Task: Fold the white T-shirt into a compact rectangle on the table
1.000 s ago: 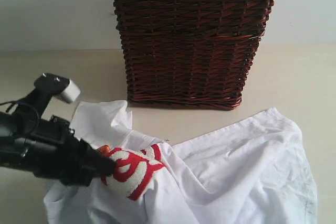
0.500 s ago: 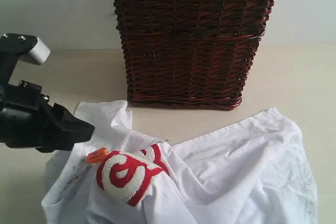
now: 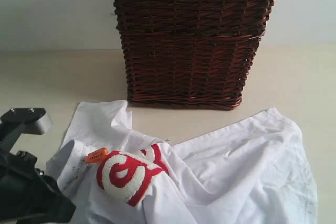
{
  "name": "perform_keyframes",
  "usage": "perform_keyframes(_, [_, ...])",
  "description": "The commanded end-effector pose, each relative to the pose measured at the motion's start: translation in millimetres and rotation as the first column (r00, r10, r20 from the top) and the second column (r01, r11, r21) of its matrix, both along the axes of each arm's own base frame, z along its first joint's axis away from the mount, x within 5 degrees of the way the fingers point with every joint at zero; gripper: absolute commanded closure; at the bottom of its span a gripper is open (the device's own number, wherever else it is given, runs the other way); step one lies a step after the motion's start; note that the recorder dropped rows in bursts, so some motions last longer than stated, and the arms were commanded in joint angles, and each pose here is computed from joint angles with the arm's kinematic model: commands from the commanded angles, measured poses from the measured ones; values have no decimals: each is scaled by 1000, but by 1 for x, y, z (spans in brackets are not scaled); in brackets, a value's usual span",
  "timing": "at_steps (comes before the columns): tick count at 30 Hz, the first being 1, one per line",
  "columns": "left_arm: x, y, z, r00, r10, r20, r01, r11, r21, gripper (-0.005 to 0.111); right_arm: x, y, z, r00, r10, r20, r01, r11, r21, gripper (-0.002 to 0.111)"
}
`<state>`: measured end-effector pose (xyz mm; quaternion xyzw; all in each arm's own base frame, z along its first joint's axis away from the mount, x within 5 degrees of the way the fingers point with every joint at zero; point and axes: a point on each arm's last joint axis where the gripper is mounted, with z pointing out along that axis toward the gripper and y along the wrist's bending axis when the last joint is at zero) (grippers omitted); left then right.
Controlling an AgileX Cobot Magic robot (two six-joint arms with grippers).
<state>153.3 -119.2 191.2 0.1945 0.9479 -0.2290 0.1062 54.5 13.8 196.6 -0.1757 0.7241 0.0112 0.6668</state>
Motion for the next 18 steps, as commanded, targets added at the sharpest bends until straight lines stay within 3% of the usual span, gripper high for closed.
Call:
perform_keyframes(1, [-16, 10, -15, 999, 48, -2, -48, 999, 0, 79, 0, 0, -1, 1000, -5, 7, 5, 1000, 1, 99])
perform_keyframes(8, [-12, 12, -19, 994, 98, 53, -98, 995, 0, 52, 0, 0, -1, 1000, -5, 7, 5, 1000, 1, 99])
perform_keyframes(18, [-10, 14, -20, 986, 154, 58, -155, 988, 4, 57, 0, 0, -1, 1000, -5, 7, 5, 1000, 1, 99])
